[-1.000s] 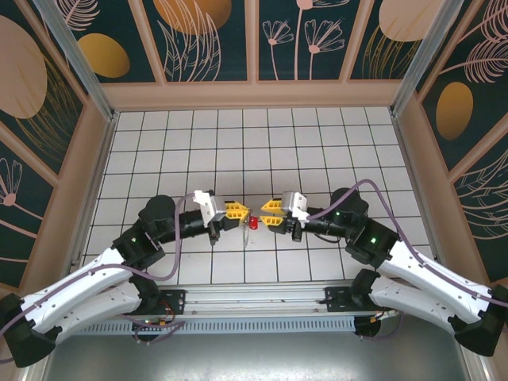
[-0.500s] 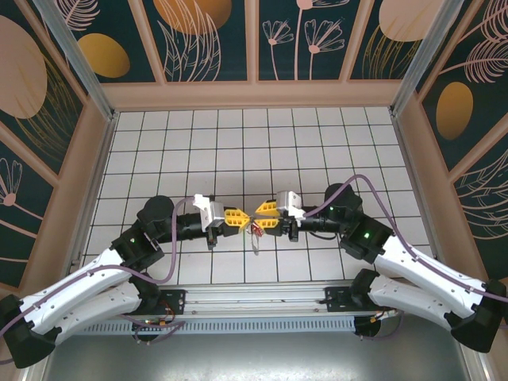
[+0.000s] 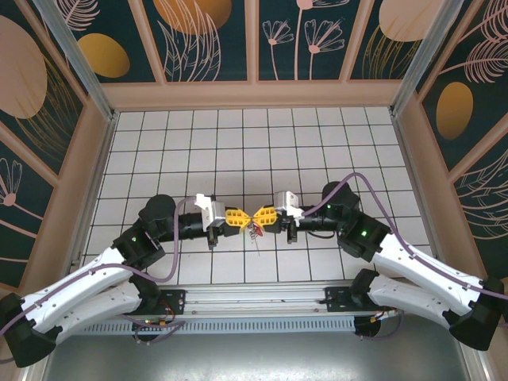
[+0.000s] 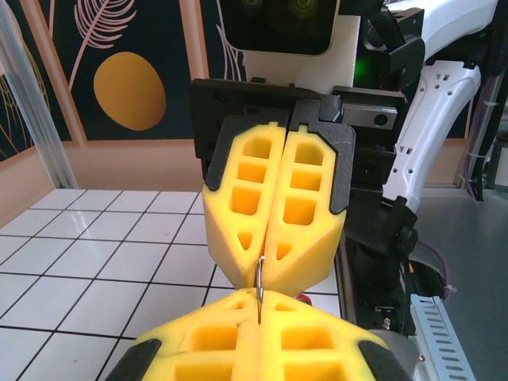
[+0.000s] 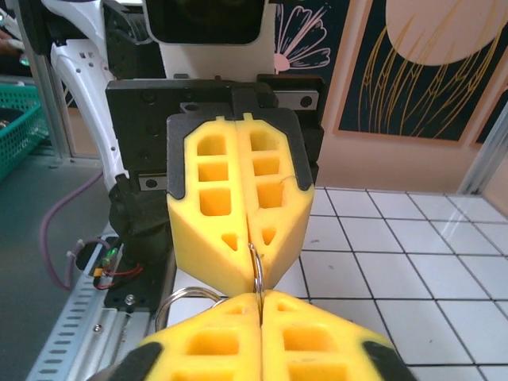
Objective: Put the keys on the keyring
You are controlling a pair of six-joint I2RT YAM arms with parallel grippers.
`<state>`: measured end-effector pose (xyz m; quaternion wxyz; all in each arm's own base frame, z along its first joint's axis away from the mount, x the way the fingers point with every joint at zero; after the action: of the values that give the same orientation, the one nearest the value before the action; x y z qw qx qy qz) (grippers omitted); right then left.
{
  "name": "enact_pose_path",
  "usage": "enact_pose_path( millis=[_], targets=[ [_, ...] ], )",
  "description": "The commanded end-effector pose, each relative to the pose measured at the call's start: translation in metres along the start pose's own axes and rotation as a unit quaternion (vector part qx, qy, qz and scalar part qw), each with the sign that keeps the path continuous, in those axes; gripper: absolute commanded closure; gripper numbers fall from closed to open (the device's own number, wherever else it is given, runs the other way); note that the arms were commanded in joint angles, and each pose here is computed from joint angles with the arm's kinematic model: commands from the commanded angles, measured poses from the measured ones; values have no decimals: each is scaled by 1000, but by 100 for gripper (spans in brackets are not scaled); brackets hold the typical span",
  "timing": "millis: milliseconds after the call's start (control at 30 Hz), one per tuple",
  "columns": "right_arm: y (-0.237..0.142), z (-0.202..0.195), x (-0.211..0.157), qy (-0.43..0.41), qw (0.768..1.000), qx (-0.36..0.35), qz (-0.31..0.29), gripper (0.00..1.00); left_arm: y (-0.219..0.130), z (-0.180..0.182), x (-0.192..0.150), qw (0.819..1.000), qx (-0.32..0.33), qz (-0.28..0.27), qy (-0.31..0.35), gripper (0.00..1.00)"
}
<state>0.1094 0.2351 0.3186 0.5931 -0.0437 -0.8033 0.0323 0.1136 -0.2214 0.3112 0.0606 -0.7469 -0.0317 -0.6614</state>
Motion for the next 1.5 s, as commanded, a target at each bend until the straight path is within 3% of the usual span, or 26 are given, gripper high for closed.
enact_pose_path(
  millis=[0, 167, 300, 500, 733, 1167, 1333, 1467],
  targets=[
    [-1, -8, 16, -20, 999, -14, -22, 100, 2, -4, 9, 1000, -19, -9, 9, 100],
    [2, -21, 6, -7, 998, -51, 42, 100, 3, 7, 5, 999, 31, 35, -2, 100],
    [10, -30, -8, 3, 991, -57, 123, 100, 8, 19, -6, 993, 68, 100, -16, 90],
    [20, -36, -12, 7, 981, -36, 189, 100, 12, 27, -18, 986, 88, 144, -18, 83],
    [26, -33, -5, -5, 981, -2, 192, 100, 10, 28, -19, 985, 94, 147, -13, 82],
    [41, -25, -5, -47, 969, 16, 242, 100, 12, 29, -25, 982, 92, 163, -14, 100],
    [38, -22, 2, -53, 976, 9, 212, 100, 11, 29, -20, 985, 97, 142, -7, 100],
    [33, -15, 6, -32, 986, 22, 164, 85, 5, 20, -5, 994, 79, 81, 2, 100]
  ],
)
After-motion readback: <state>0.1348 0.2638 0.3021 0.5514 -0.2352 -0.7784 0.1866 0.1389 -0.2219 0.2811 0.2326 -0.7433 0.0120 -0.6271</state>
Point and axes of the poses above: each hand's point on the last joint's axis, 136 mm out from that joint toward the fingers, its own y axis out along the fingers, its own z axis along the line the jaws close on, x = y × z, the point moved 7 cm from there along -y, back along the fingers, and after that the axes turned 9 degrees about -y, right-handed, at the moved point
